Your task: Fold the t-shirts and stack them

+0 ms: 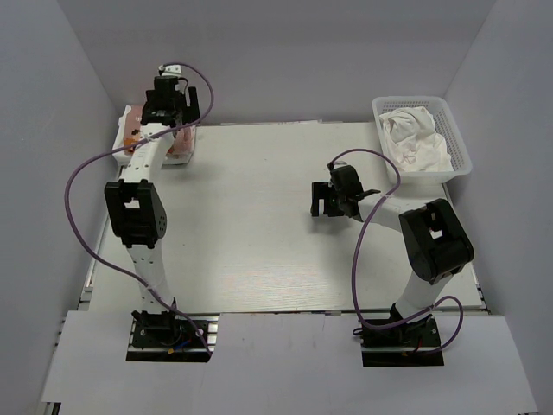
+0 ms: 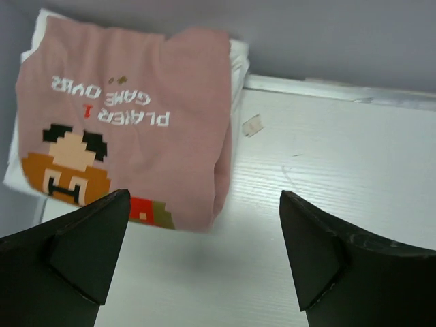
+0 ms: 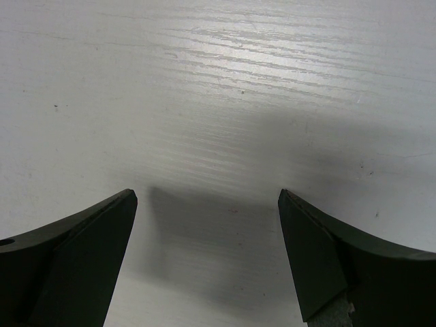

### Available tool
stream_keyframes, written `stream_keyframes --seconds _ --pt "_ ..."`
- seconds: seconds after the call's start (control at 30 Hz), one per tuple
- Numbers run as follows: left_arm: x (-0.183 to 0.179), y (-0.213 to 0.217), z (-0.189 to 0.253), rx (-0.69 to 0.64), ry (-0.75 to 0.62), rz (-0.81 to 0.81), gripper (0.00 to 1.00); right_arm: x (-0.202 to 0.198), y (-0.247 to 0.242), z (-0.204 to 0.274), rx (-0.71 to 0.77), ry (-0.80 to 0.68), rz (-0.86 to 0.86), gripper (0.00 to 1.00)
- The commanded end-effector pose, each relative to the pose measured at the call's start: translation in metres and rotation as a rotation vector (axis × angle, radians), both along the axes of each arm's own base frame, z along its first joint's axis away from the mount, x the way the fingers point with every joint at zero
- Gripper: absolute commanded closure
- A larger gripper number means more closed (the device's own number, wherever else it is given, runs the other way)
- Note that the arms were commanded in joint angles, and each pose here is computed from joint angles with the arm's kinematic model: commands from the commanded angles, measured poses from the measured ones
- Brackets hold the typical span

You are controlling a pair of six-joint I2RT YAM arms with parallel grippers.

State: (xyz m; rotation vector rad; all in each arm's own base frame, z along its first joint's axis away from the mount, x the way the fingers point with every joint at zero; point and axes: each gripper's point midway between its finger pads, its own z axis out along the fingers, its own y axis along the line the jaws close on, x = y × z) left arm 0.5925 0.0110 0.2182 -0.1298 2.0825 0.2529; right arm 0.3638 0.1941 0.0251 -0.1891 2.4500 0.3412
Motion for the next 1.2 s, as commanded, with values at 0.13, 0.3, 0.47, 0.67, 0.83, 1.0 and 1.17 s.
stream_keyframes --seconds 0.13,0.3,0.47,0.67,0.83,1.0,1.17 --pt "0.014 -0.011 -0.034 -0.303 0.019 -0.2 0.0 -0.029 -0.011 -0.035 -0.06 0.155 0.0 0.1" --pt "0.02 -0.012 -0.082 -0.458 0.075 -0.279 0.0 -0.027 -0.014 -0.039 -0.081 0.16 -0.008 0.1" --pt "0.021 -0.015 -0.115 -0.56 0.106 -0.345 0.0 -0.029 -0.015 -0.049 -0.101 0.195 -0.012 0.1" --pt "0.014 -0.009 -0.123 -0.585 0.13 -0.34 0.0 -0.026 -0.018 -0.048 -0.111 0.186 -0.019 0.1" --pt "0.01 -0.014 -0.062 -0.56 0.019 -0.4 0.0 -0.027 -0.016 -0.045 -0.108 0.186 -0.015 0.1" --pt "0.009 -0.018 -0.03 -0.545 -0.054 -0.449 0.0 -0.026 -0.016 -0.042 -0.103 0.177 -0.015 0.1" --pt "0.012 -0.029 -0.026 -0.588 -0.063 -0.505 0.0 -0.023 -0.011 -0.039 -0.089 0.172 0.002 0.1"
